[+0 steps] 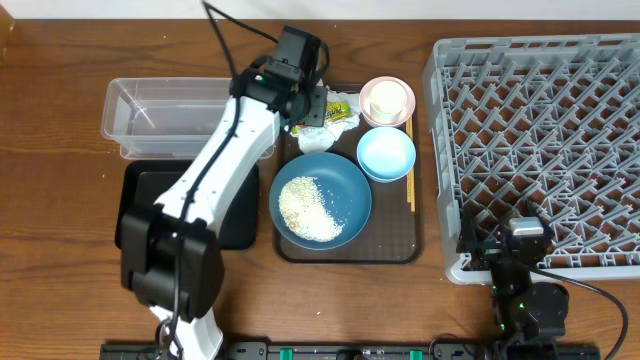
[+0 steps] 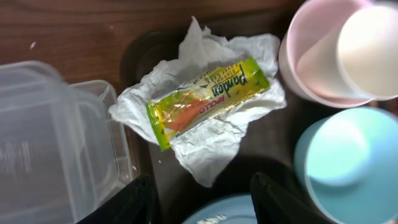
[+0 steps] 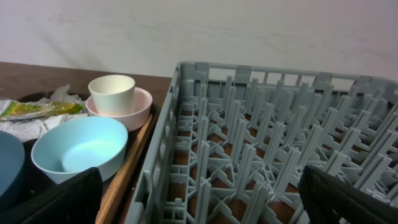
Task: Sort waste into correct bins and load items into the dishwasher rack
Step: 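Reach the left gripper over the Pandan cake wrapper on the tissue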
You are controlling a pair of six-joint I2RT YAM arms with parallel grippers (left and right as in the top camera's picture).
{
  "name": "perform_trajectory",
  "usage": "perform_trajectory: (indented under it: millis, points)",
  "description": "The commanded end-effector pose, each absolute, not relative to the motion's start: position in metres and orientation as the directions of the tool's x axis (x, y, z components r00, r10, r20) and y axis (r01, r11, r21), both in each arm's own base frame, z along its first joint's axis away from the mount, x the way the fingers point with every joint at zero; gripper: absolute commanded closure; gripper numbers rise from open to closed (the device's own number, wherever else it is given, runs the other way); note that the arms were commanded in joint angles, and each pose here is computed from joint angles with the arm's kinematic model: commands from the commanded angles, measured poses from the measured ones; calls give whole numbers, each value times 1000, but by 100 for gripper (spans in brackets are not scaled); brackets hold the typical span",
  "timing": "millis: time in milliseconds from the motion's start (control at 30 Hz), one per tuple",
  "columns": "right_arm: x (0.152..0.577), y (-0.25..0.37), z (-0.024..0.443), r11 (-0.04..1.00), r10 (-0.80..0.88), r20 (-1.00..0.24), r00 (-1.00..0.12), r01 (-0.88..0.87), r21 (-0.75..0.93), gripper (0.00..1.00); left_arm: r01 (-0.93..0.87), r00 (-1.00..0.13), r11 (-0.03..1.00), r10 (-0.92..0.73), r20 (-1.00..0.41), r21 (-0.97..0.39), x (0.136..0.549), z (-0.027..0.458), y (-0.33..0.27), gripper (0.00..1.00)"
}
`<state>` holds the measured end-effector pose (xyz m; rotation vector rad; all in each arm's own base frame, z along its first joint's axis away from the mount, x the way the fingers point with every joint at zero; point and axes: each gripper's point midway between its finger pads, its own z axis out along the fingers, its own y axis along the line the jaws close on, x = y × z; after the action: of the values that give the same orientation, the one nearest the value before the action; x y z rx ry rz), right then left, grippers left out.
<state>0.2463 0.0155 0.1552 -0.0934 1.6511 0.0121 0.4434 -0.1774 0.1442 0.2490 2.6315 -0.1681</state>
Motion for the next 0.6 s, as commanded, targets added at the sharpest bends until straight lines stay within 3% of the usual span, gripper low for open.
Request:
perform_trajectory:
  millis: [0, 300, 567]
  points:
    - [246, 13, 154, 996, -64, -994, -83, -62, -59, 1, 316, -838, 949, 268, -476, -22, 447, 134, -181, 46]
    - [246, 13, 154, 996, -64, -994, -83, -62, -59, 1, 352, -856, 936, 320, -406, -4, 447, 94, -186, 42]
    - [246, 13, 154, 996, -64, -994, -83, -62, -59, 1, 503, -779, 862, 482, -402, 59, 452, 71, -203, 39]
